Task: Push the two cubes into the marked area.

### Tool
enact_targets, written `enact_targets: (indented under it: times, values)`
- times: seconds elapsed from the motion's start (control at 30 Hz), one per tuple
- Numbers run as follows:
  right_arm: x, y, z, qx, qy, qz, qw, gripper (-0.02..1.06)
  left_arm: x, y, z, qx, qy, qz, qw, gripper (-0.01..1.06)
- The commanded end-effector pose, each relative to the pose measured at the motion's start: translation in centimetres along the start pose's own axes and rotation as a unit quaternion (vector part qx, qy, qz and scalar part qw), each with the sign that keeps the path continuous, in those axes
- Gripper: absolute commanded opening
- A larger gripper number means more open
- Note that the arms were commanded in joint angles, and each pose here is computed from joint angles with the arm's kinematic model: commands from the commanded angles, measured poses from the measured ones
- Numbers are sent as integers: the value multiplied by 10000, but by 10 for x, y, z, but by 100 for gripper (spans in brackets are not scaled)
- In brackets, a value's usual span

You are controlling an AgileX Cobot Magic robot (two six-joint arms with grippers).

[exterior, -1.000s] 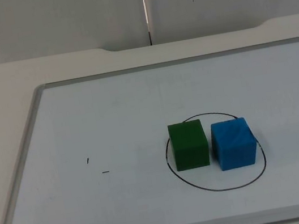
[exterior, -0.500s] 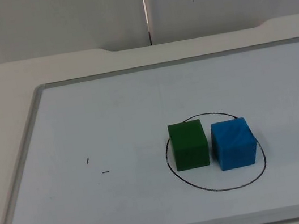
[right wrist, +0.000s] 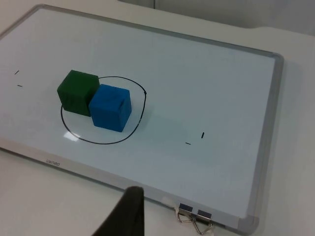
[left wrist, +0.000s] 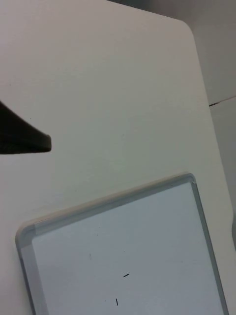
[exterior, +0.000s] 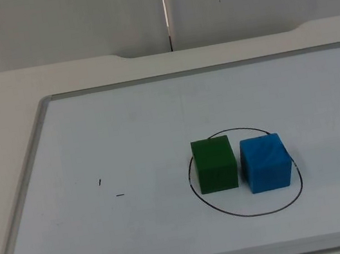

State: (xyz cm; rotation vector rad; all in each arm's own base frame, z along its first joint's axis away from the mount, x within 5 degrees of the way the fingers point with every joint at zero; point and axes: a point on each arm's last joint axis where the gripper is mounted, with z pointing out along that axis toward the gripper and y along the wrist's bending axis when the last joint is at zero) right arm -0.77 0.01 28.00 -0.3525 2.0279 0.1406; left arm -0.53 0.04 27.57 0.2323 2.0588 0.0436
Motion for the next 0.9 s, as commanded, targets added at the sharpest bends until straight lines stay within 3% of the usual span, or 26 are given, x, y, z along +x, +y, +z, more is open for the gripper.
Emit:
enact_targets:
  times: [0.0, 0.27, 0.4, 0.87]
  values:
    - [0, 0, 0, 7, -55, 1, 10000, 105, 1, -1, 1, 69, -52, 1, 10000, 105]
    - [0, 1, 0, 85, -50, 62, 9999, 105, 0, -1, 1, -400, 8, -232, 9989, 105]
    - [-1, 1, 0, 432, -30, 231, 9988, 105, 0, -1, 1, -620, 41, -353, 9974, 105]
    - [-1, 2, 0, 1227, 17, 645, 9904, 105, 0, -1, 1, -620, 41, -353, 9974, 105]
